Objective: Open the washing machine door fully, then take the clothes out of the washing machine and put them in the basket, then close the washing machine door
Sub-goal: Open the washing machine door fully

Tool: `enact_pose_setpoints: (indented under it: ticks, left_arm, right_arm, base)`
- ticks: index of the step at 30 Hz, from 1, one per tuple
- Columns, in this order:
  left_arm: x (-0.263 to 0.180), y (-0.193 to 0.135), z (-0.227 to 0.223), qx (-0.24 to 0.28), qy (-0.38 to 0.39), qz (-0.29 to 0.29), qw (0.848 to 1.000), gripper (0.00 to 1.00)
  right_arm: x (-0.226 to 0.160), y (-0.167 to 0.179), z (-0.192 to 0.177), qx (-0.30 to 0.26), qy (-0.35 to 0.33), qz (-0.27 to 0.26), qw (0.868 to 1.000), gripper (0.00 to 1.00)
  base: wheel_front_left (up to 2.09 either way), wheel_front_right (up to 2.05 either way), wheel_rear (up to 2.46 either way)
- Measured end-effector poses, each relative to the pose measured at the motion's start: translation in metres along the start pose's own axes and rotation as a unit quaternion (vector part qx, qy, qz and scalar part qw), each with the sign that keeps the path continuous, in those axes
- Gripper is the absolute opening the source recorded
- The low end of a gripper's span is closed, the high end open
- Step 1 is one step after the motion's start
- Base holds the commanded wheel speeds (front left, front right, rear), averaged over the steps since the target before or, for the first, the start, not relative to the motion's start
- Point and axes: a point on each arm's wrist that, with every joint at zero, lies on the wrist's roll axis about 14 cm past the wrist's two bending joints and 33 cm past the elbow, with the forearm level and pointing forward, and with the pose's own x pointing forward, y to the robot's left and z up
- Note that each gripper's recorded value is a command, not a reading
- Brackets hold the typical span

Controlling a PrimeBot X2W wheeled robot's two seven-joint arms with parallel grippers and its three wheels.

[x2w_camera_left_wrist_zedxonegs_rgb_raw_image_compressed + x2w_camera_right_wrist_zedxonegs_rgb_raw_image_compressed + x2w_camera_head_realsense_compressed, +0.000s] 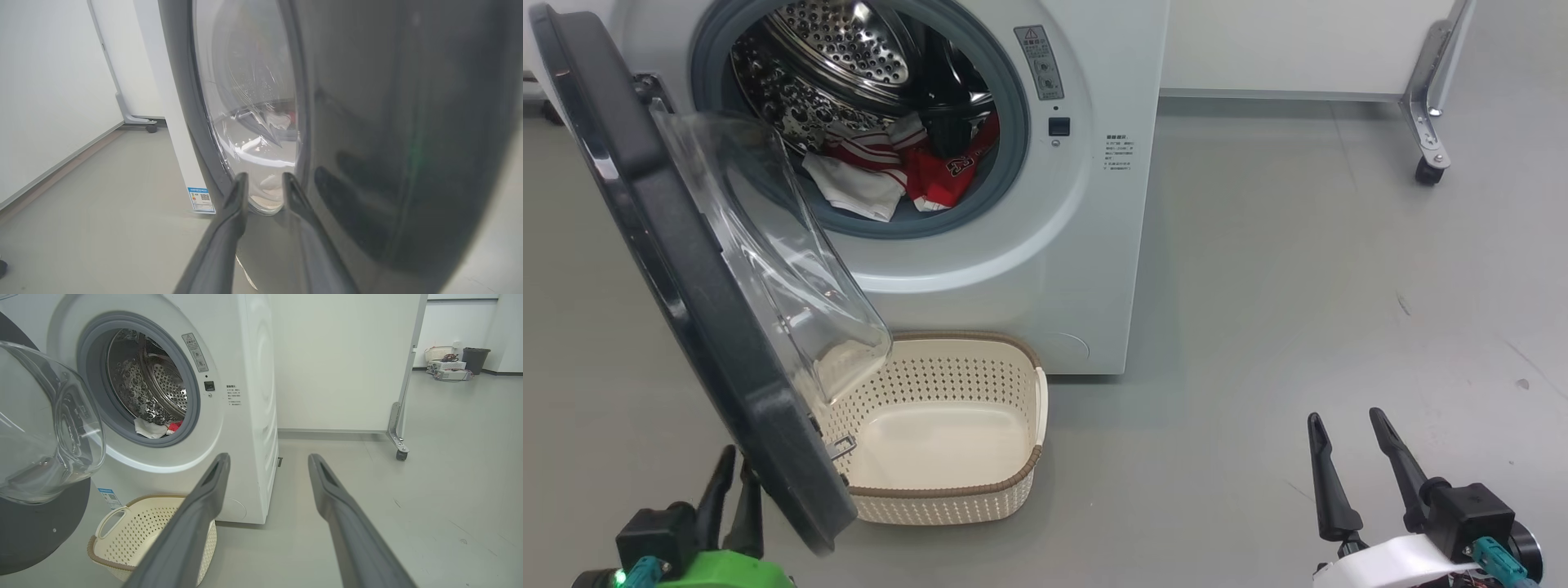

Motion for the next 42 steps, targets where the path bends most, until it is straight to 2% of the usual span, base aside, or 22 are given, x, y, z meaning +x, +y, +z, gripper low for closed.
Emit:
enact_pose_setpoints:
  ticks: [7, 22, 35, 42]
  left_arm:
    - [0.000, 0.004, 0.005, -0.005, -0.009, 0.007, 1.000, 0.00]
    - [0.004, 0.031, 0.068, -0.009, -0.107, 0.046, 0.993, 0.00]
    - [0.006, 0.036, 0.193, 0.004, -0.292, 0.044, 0.955, 0.00]
    - [0.004, 0.016, 0.222, 0.013, -0.332, 0.012, 0.943, 0.00]
  right_arm:
    - [0.001, 0.004, -0.001, -0.002, 0.001, 0.006, 1.000, 1.00]
    - [0.003, 0.006, -0.007, 0.001, 0.008, 0.008, 1.000, 1.00]
    - [0.004, 0.004, -0.008, -0.002, 0.009, 0.007, 1.000, 1.00]
    - [0.003, 0.005, -0.009, -0.008, 0.010, 0.012, 1.000, 1.00]
  base:
    - [0.00, 0.00, 0.00]
    - [0.00, 0.00, 0.00]
    - [0.00, 0.00, 0.00]
    - [0.00, 0.00, 0.00]
